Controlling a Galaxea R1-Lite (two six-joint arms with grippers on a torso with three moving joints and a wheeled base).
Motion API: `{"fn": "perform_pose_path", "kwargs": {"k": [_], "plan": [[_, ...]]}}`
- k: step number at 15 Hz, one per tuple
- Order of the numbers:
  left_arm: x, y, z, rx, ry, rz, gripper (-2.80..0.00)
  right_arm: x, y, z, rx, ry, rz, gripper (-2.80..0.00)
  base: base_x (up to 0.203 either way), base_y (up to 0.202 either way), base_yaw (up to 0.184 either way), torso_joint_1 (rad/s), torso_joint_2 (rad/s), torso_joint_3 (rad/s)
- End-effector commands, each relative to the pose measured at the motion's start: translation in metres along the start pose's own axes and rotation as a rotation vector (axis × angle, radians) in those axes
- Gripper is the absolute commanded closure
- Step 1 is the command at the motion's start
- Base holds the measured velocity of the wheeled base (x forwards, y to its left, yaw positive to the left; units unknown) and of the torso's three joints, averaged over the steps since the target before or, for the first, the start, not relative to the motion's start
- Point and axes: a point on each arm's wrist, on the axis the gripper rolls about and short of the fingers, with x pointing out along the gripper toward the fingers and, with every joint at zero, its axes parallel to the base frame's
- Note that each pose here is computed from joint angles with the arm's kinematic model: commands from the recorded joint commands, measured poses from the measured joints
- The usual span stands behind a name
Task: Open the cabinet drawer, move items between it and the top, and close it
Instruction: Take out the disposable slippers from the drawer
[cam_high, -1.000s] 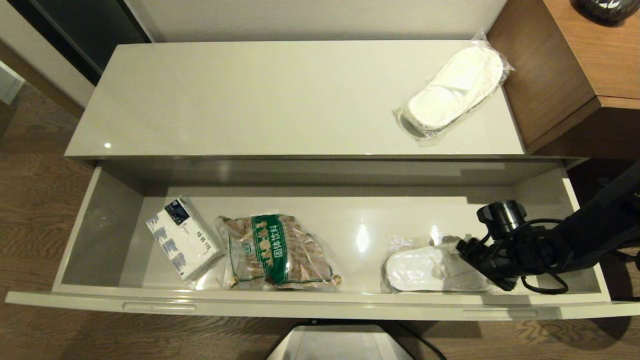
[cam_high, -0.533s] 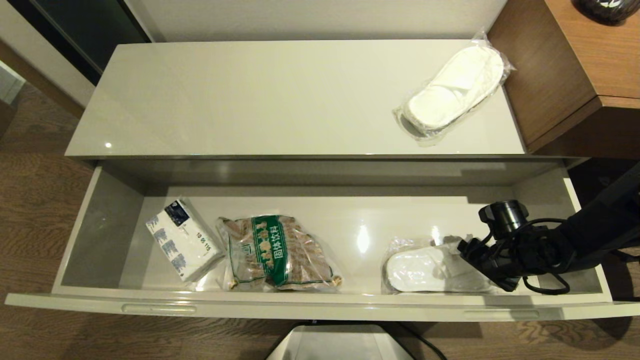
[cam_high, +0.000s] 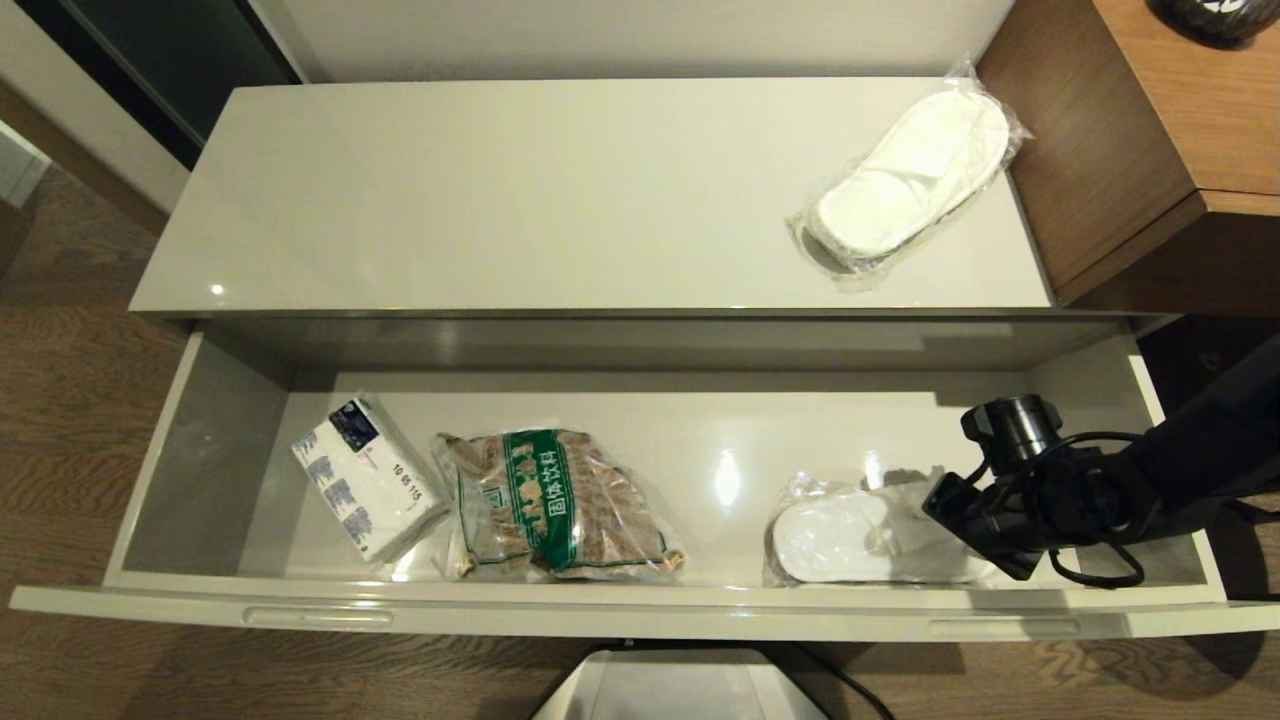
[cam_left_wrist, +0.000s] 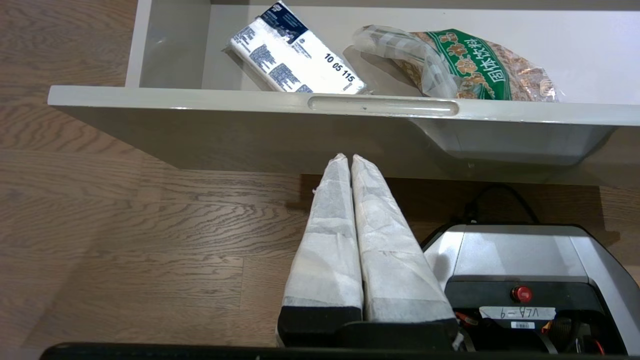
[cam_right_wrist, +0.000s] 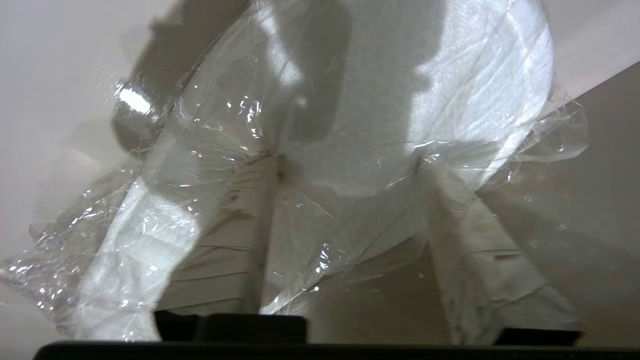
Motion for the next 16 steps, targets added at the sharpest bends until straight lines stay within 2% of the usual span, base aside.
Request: {"fn": "perform_pose_path", "kwargs": {"k": [1,6,10,16], "plan": [[0.0,0.0,0.0,0.0,0.0,0.001,0.0,-0.012,0.005,0.005,0.006,-0.03,0.034,0.0,0.0,0.0,0.0,0.0,0.0,0.0],[0.0,0.0,0.0,0.0,0.0,0.001,0.0,-0.055,0.018,0.008,-0.017,-0.075,0.117,0.0,0.0,0.0,0.0,0.0,0.0,0.0],[0.0,0.0,0.0,0.0,0.0,0.001,0.0,-0.081,0.02,0.003,-0.037,-0.067,0.136,0.0,0.0,0.0,0.0,0.0,0.0,0.0],[0.0,0.0,0.0,0.0,0.0,0.001,0.0,-0.191,0.027,0.002,-0.079,-0.086,0.236,0.0,0.0,0.0,0.0,0.0,0.0,0.0]]}}
